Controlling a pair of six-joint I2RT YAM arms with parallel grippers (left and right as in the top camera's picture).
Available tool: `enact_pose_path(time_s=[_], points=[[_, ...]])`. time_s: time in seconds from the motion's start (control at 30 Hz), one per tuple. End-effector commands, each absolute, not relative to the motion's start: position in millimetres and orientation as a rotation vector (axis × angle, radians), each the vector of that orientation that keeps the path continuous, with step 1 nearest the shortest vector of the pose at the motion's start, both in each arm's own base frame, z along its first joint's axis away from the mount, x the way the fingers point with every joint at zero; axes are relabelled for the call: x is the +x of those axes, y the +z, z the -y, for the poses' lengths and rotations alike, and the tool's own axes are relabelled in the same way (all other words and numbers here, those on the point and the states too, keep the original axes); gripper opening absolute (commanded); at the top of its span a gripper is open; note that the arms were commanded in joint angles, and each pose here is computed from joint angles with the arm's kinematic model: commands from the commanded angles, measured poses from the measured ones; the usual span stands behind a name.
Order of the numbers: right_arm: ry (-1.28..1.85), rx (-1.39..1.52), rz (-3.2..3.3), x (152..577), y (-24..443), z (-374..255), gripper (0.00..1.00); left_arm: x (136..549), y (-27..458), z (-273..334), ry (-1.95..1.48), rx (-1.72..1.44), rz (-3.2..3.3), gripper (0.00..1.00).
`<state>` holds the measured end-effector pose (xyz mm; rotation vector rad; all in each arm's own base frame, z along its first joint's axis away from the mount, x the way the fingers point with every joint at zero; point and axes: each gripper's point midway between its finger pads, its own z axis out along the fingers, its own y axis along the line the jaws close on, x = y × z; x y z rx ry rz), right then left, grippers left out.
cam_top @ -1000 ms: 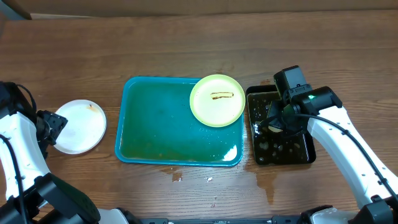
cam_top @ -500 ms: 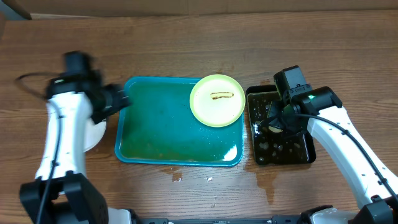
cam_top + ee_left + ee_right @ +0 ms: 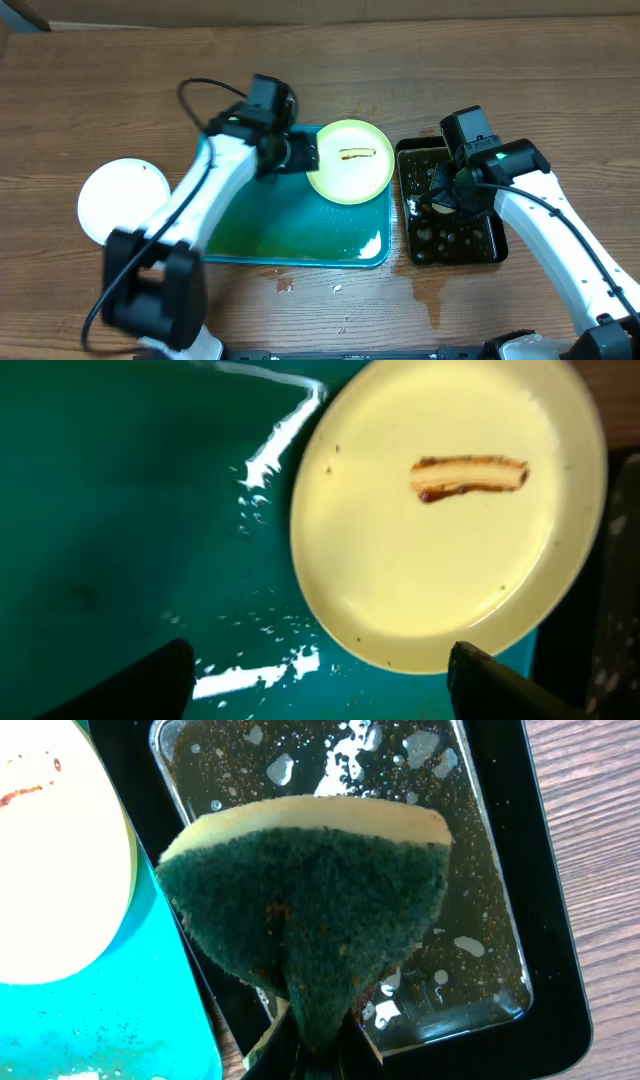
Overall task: Clean dirty plates on tray and stack at the side
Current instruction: 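Grasp the yellow-green plate rim with left gripper and pull forward, then dip the sponge in the black tray's soapy water with right gripper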
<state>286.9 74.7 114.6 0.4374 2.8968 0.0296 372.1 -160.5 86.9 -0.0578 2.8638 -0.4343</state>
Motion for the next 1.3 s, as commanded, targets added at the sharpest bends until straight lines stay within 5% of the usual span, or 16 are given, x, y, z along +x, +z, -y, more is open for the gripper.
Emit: enact_pose_path(time_s=[0.0,0.27,0.43,0.67,1.27], points=[[0.011,0.432,-2.898,286,113,-73,0.04,368,62,180,-0.446,-0.107,-2.929,0.80],[0.007,0.433,-2.903,285,113,-72,0.04,353,21,194,-0.370,-0.077,-3.033,0.70],[0.006,0.433,-2.905,285,113,-72,0.04,334,3,184,-0.299,-0.099,-3.137,0.31],[0.005,0.433,-2.906,284,113,-72,0.04,318,-1,149,-0.046,-0.142,-3.204,0.05],[0.086,0.323,-2.874,286,51,-79,0.04,298,4,96,0.228,-0.241,-3.288,0.04]])
